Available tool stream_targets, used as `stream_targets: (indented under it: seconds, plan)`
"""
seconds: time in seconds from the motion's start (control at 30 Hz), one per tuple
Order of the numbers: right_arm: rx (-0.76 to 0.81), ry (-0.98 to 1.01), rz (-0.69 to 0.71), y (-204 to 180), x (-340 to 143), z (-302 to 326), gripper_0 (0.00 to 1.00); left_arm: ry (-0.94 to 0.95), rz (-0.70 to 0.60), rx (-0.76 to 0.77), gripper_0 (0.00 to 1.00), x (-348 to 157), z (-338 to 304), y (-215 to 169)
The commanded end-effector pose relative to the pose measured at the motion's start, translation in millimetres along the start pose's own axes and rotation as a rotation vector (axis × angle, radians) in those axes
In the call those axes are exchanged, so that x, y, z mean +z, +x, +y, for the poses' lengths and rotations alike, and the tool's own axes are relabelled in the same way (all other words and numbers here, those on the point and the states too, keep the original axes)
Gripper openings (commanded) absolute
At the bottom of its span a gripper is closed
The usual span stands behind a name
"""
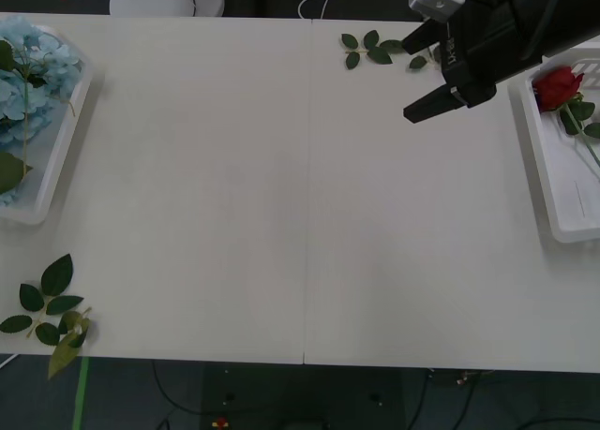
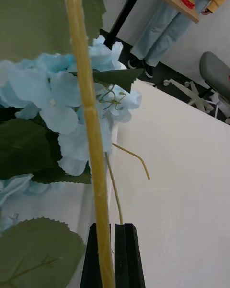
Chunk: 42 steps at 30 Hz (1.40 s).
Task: Place the red flowers into the right box and the blue flowers into the left box. If a person shows an open palm, hand one flower to the person first, then continue sorting.
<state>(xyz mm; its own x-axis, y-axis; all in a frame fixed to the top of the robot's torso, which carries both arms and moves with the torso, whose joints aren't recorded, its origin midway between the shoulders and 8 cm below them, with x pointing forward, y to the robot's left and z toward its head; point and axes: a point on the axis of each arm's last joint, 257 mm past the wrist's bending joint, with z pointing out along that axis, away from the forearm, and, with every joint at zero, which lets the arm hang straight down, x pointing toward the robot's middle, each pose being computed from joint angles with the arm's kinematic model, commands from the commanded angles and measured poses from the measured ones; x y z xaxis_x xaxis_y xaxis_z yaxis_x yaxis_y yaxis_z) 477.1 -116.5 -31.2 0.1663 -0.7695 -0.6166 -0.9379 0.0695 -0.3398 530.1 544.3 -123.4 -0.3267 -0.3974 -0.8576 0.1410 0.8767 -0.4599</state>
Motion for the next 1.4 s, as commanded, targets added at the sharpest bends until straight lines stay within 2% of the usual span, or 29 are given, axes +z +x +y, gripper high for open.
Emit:
stream_targets:
  seconds: [0.03,0.17,0.23,0.27,0.3,0.37,0.4,0.57,0.7,0.83,1.1,1.23,1.4]
  plan:
    - [-0.048,0.008,0.005,10.1,-16.2,11.1,0.99,-0.022,-0.054,0.076,0.0,-16.5,2.7,-47.3]
    - [-0.04,0.029,-0.024,7.9,-12.6,8.6,1.0,-0.03,-0.055,0.073,0.01,-18.3,6.4,-46.7]
    - [-0.041,0.032,-0.027,7.0,-12.6,7.8,1.0,-0.031,-0.056,0.073,0.29,-18.3,6.5,-47.4]
    - [-0.039,0.035,-0.027,7.6,-13.2,6.8,1.0,-0.031,-0.055,0.075,0.54,-18.0,6.4,-47.4]
    - [-0.04,0.034,-0.028,7.1,-12.8,7.1,1.0,-0.03,-0.056,0.074,0.65,-18.1,6.2,-47.6]
    - [-0.04,0.033,-0.03,6.6,-11.1,6.8,1.0,-0.033,-0.054,0.074,0.72,-18.6,7.5,-46.7]
    - [-0.033,0.034,-0.031,6.8,-10.6,6.0,1.0,-0.032,-0.054,0.074,0.79,-18.3,6.9,-46.7]
    - [-0.017,0.04,-0.037,9.3,-9.0,0.5,1.0,-0.031,-0.058,0.073,0.93,-18.9,6.8,-48.1]
    - [-0.018,0.046,-0.037,9.7,-9.4,-1.5,1.0,-0.021,-0.058,0.072,1.0,-20.9,4.8,-48.2]
    - [-0.021,0.048,-0.037,9.5,-7.6,-2.2,1.0,0.031,-0.041,0.081,1.0,-31.9,-8.9,-43.4]
    - [-0.021,0.044,-0.043,6.6,-4.6,-1.0,1.0,0.204,0.034,0.124,1.0,-85.4,-68.5,-5.3]
    - [-0.021,0.044,-0.043,6.6,-4.6,-1.0,1.0,0.285,0.072,0.197,1.0,-102.5,-116.6,7.6]
    - [-0.021,0.044,-0.043,6.6,-4.6,-1.0,1.0,0.391,0.12,0.348,1.0,-92.9,-178.8,21.4]
